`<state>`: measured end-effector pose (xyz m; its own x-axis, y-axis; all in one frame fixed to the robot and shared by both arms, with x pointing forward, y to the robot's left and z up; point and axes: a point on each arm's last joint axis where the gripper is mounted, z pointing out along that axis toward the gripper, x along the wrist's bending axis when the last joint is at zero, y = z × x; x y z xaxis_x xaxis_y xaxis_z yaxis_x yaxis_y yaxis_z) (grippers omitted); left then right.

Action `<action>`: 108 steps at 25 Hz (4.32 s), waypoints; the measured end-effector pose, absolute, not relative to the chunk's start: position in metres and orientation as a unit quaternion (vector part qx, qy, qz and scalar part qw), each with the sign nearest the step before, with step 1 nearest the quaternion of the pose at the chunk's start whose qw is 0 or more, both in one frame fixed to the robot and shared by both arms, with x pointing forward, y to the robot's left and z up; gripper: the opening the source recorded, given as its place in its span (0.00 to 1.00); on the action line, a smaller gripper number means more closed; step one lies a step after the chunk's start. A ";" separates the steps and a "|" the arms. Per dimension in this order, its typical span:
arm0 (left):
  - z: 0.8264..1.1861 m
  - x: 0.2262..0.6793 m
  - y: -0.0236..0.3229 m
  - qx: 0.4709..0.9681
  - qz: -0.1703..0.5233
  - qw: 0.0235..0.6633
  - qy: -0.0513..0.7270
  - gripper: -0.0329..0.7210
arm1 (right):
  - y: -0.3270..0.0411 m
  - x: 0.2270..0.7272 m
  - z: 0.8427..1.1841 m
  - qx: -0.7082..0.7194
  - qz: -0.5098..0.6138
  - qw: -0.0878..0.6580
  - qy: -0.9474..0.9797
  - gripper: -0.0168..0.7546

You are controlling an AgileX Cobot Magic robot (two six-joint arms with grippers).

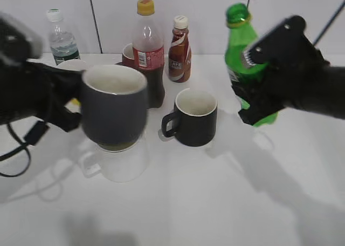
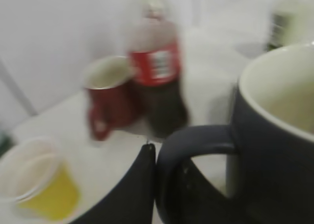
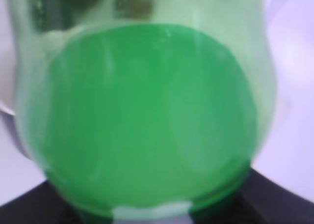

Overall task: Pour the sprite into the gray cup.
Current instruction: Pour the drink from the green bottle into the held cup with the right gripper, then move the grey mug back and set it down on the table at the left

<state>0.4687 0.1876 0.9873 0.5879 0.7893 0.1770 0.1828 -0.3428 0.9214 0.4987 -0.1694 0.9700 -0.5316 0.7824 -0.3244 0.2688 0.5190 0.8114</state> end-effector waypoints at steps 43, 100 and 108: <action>1.011 0.450 0.123 0.785 0.258 0.494 0.270 0.11 | -0.133 0.504 1.029 -0.112 0.128 0.642 0.748 0.51; 0.918 0.534 0.294 0.614 0.437 0.402 0.520 0.11 | -0.260 0.507 0.957 0.534 0.446 0.370 0.615 0.51; 0.868 0.538 0.298 0.615 0.428 0.380 0.542 0.11 | -0.258 0.510 0.953 0.523 0.452 0.372 0.619 0.51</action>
